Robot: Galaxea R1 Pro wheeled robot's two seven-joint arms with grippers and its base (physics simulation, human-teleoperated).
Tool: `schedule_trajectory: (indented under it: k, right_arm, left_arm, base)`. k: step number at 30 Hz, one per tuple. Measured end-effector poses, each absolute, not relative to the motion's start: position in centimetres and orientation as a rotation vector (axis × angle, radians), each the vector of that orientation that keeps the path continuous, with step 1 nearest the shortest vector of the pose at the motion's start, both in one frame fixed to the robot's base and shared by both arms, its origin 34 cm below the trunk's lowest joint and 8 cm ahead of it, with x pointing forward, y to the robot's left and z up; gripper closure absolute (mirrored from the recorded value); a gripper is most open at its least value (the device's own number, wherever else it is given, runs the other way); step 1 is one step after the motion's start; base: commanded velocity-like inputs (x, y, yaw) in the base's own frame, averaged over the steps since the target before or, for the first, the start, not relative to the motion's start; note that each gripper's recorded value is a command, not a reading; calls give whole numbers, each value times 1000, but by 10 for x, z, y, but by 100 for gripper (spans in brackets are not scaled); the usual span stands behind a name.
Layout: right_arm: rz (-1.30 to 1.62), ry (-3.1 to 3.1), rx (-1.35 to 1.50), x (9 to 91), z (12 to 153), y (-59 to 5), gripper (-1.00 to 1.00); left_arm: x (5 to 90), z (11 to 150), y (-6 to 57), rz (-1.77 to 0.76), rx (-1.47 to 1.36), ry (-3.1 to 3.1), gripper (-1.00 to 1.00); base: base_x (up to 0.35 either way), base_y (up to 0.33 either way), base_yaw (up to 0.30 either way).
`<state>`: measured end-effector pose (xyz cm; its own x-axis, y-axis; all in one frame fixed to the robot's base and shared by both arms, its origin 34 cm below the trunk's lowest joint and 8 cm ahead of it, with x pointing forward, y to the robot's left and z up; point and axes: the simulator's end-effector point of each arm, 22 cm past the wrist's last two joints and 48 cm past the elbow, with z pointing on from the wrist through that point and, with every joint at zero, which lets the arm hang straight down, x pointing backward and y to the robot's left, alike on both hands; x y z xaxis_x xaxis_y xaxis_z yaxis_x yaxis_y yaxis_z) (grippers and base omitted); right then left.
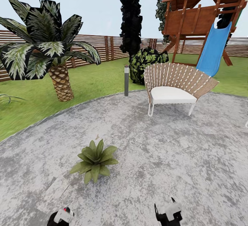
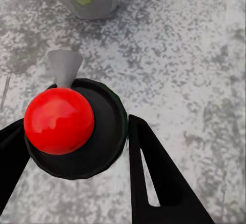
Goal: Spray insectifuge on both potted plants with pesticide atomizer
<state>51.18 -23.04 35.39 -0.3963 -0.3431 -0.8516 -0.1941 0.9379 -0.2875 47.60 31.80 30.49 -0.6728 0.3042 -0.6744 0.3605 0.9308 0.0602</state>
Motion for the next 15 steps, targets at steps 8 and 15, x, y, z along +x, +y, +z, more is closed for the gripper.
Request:
schedule_trajectory:
  k: [8, 15]
  right_arm:
    - [171, 1929, -1003, 583, 385, -150, -100]
    - [237, 1874, -1029, 606, 410, -125, -100]
  left_arm:
    - [535, 344, 259, -396, 944, 2324, 100]
    - [551, 368, 246, -467, 1085, 2253, 100]
  base:
    - [0, 0, 0]
    - [0, 0, 0]
